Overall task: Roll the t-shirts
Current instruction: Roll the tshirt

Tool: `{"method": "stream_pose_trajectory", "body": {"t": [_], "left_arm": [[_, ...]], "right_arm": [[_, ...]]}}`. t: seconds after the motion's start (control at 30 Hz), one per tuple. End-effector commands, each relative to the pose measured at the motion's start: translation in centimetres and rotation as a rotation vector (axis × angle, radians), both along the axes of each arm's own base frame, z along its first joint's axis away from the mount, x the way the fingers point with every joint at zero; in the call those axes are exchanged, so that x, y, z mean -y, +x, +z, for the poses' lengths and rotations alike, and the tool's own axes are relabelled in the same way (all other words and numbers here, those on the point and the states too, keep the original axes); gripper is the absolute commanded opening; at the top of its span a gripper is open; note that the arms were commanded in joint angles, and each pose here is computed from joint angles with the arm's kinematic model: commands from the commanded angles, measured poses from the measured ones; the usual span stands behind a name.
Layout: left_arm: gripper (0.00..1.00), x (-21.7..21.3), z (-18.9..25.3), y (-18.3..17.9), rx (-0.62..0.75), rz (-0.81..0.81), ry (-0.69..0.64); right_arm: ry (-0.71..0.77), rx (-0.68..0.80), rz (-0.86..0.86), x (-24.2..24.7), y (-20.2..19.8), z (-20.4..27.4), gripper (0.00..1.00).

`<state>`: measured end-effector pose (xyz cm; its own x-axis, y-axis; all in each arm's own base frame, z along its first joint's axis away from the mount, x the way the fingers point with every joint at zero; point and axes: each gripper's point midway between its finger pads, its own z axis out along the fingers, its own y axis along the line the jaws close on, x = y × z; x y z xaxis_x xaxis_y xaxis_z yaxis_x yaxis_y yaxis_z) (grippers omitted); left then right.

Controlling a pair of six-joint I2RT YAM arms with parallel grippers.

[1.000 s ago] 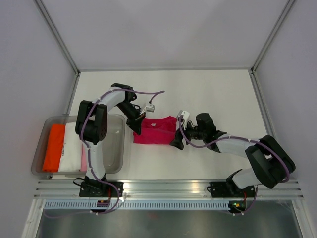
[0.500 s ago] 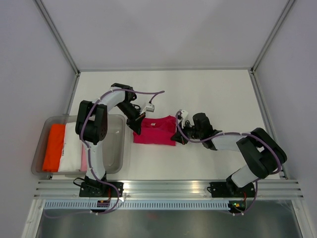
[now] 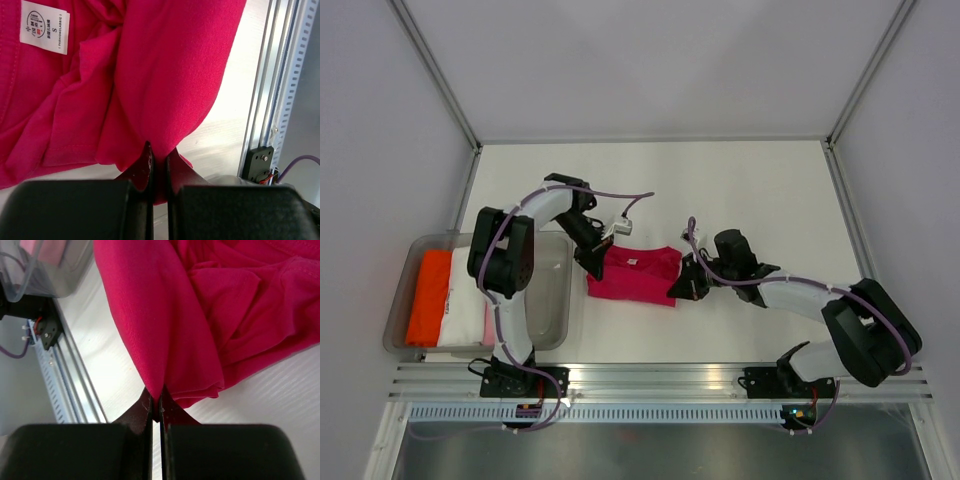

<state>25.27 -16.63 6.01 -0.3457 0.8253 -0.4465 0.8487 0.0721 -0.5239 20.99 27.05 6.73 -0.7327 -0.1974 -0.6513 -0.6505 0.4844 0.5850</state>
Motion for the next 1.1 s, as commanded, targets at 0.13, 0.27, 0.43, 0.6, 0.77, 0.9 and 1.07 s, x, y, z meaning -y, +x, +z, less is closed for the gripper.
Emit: {"method": "stream_pose_trajectory", "body": {"t": [0.13,0.27,0.43,0.6,0.77,0.9,1.07], "left_arm": [[0.19,0.0,1.7,-1.5,-0.021,-0.016,-0.009],[0.42,0.6,2.0,0.3,0.026,0.009,-0.023],[0.57,0.4,2.6,0.9,0.1,-0.012,-0.025],[0.61,0.2,3.4,1.1,0.132,-0.038,-0.028],[0.66,0.6,4.7,0.9,0.157,-0.037,-0.06],[0.66,0.8,3.7,-1.2,0.135,-0.048,-0.047],[0.65,0.7,2.4,-2.6,0.117,-0.051,-0.015]], "right_arm": [[0.036,-0.127,0.001,0.6,-3.1,0.5,0.0],[0.029,-0.172,-0.01,0.5,-2.2,0.0,0.0],[0.055,-0.179,-0.033,0.8,-1.3,0.4,0.0],[0.117,-0.193,-0.064,0.8,-0.1,1.6,0.0],[0.137,-0.249,-0.091,1.0,0.0,2.0,0.0],[0.14,-0.288,-0.114,1.3,-0.8,1.9,0.0],[0.13,-0.308,-0.128,1.9,-1.8,1.8,0.0]]}}
